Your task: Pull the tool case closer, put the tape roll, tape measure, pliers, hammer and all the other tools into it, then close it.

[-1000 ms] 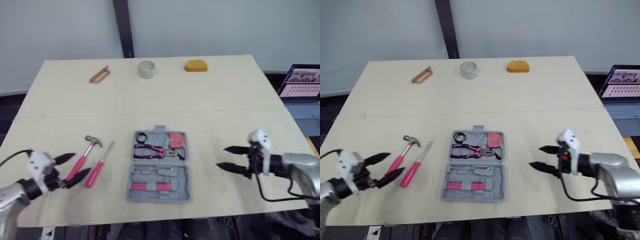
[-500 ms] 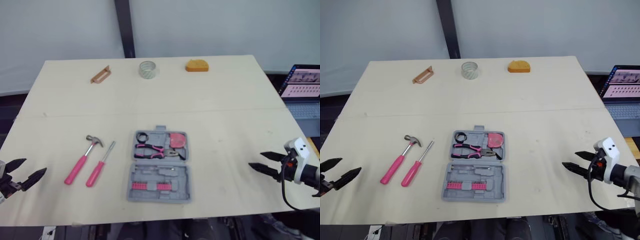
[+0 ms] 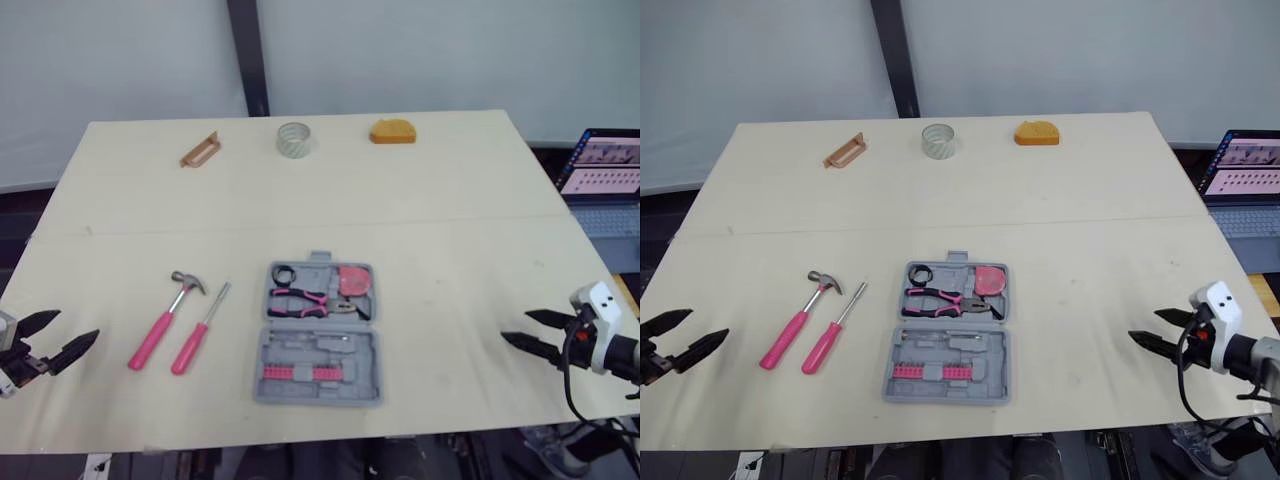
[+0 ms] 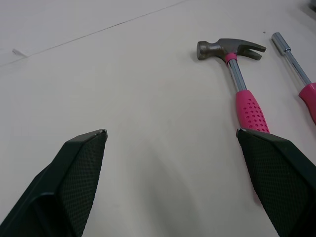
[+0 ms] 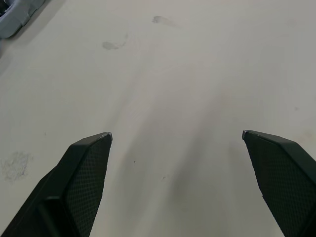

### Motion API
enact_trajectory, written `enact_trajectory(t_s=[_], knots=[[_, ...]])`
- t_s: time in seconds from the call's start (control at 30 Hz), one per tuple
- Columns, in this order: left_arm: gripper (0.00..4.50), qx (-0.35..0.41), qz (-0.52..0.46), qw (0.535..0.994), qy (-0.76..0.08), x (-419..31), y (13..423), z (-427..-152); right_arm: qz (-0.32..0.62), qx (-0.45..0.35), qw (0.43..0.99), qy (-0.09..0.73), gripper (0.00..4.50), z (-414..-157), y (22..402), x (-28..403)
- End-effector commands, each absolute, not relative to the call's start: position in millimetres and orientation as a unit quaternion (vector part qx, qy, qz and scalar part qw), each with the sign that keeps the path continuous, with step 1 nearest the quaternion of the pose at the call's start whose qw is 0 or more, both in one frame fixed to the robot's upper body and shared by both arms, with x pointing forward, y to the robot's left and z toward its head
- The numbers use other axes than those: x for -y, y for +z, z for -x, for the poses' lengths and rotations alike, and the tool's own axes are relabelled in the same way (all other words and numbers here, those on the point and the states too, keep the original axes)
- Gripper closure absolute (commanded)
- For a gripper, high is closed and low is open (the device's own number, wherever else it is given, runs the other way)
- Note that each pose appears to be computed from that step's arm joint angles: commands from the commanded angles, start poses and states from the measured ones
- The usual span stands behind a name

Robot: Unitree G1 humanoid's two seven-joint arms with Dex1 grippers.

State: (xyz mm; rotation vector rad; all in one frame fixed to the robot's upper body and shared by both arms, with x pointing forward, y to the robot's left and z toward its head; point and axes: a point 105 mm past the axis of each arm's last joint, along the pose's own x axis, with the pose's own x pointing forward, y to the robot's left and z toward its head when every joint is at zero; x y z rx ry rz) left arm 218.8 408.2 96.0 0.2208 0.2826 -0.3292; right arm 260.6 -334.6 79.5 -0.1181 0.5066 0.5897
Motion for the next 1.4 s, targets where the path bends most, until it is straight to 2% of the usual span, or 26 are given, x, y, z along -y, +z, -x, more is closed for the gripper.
enact_trajectory(t_s=[0.03,0.43,0.7,1.0,1.4], knots=[[0.00,-0.138,-0.134,0.968,-0.163,-413.3,107.2,-219.3,0.074,-0.230,0.926,0.290,0.03,-262.3,94.8,335.5],[0.00,-0.150,-0.138,0.964,-0.171,-414.1,106.5,-212.8,0.061,-0.217,0.925,0.304,0.03,-261.8,102.0,324.0],[0.00,-0.145,-0.129,0.963,-0.186,-402.7,108.3,-207.8,0.056,-0.189,0.916,0.348,0.03,-271.8,119.9,295.4],[0.00,-0.121,-0.095,0.966,-0.209,-356.7,108.3,-207.0,0.064,-0.153,0.888,0.429,0.03,-277.2,147.5,245.5],[0.00,-0.085,-0.061,0.975,-0.198,-277.4,101.5,-215.1,0.082,-0.087,0.802,0.585,0.03,-270.2,169.3,142.6]])
